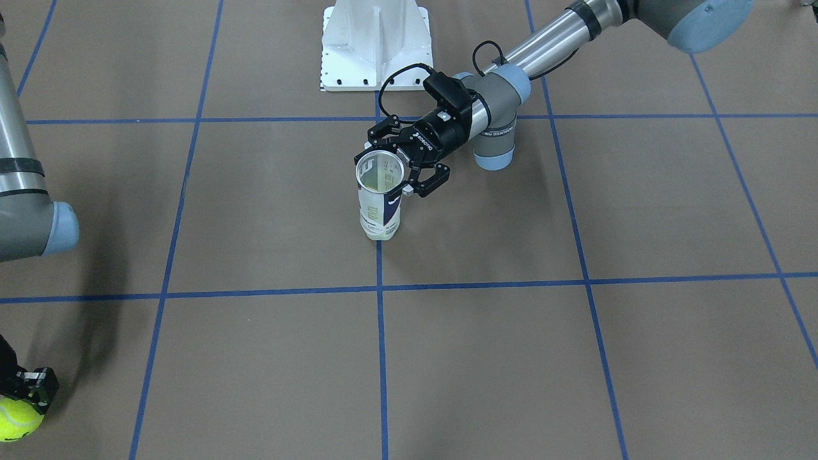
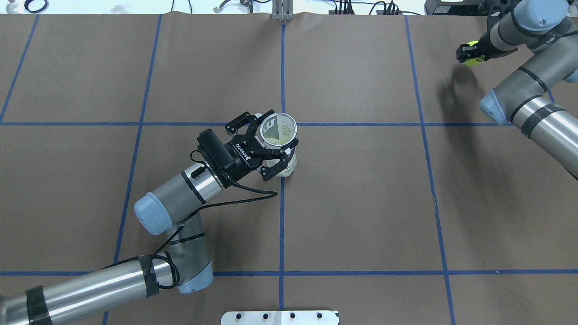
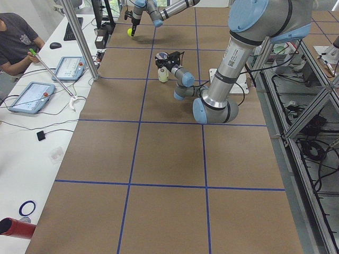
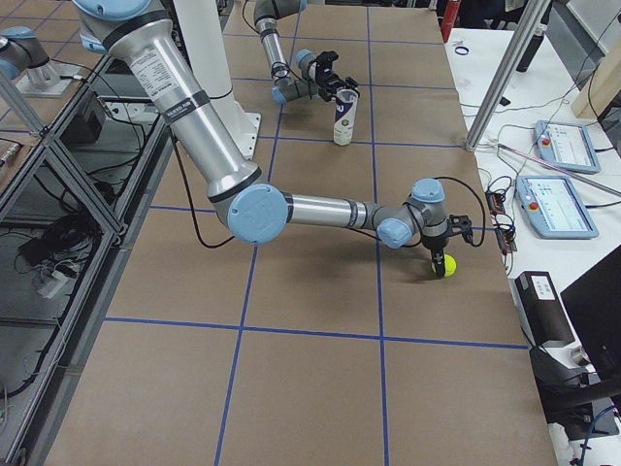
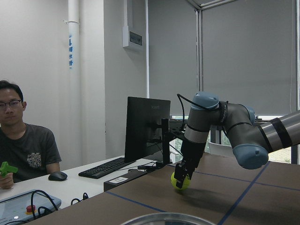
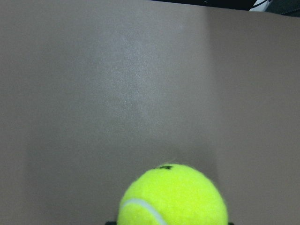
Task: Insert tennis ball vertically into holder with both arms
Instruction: 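Carry the second ball with the right gripper onto the tube opening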
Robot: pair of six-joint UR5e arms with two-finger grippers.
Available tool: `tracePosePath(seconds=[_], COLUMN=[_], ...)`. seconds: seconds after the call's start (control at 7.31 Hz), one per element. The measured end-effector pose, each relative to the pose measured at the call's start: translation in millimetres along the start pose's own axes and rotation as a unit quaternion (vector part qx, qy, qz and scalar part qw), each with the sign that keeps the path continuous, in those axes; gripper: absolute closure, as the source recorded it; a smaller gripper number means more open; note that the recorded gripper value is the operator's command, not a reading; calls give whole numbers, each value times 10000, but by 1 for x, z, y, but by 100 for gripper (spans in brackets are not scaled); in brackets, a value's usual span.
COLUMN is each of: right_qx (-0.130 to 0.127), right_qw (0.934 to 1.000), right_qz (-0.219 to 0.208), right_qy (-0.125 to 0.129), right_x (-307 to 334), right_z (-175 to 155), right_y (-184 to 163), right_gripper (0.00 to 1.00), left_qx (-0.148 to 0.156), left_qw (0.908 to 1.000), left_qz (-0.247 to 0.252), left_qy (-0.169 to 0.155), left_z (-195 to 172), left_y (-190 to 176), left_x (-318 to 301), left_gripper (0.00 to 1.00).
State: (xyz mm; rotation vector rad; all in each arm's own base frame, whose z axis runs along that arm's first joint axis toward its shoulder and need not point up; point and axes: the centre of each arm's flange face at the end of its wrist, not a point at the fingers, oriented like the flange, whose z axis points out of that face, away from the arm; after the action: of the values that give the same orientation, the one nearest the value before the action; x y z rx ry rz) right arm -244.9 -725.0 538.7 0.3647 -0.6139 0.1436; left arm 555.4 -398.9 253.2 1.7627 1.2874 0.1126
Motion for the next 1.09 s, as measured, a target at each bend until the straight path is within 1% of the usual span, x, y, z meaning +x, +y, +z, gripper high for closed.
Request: tracePosePath(seconds=[0.14,0.27,0.41,0.55,0.68,0.82,0.96,1.09], right_qx=[-42,-166,-417,-754,-1081,-1405,-1735,-2012], right_qw=[10000,9998,9985,9940,9868,9777,9653,9524], right_qz=[28,108,302,573,813,979,1142,1320], right_qy=[-4,-12,-211,-555,-887,-1215,-1581,-1870], right_x=[-19,-40,-69,-115,-170,-213,-254,-296], right_z=[-36,-78,-122,-168,-219,-263,-301,-333], right_y=[-5,-4,7,31,68,105,135,156], right_gripper=[100,100,100,100,100,100,100,100], left_qx=[4,4,0,-4,-7,-12,-17,-26], left_qw=[10000,10000,10000,10000,10000,10000,10000,10000], left_qz=[0,0,-2,-2,0,2,3,5], left_qy=[-1,-1,4,6,5,6,6,7], left_z=[0,0,0,0,0,-1,-1,-1], left_y=[0,-1,0,0,0,1,1,2], left_x=[0,0,1,1,1,0,0,0], left_gripper=[14,14,14,14,14,14,14,14])
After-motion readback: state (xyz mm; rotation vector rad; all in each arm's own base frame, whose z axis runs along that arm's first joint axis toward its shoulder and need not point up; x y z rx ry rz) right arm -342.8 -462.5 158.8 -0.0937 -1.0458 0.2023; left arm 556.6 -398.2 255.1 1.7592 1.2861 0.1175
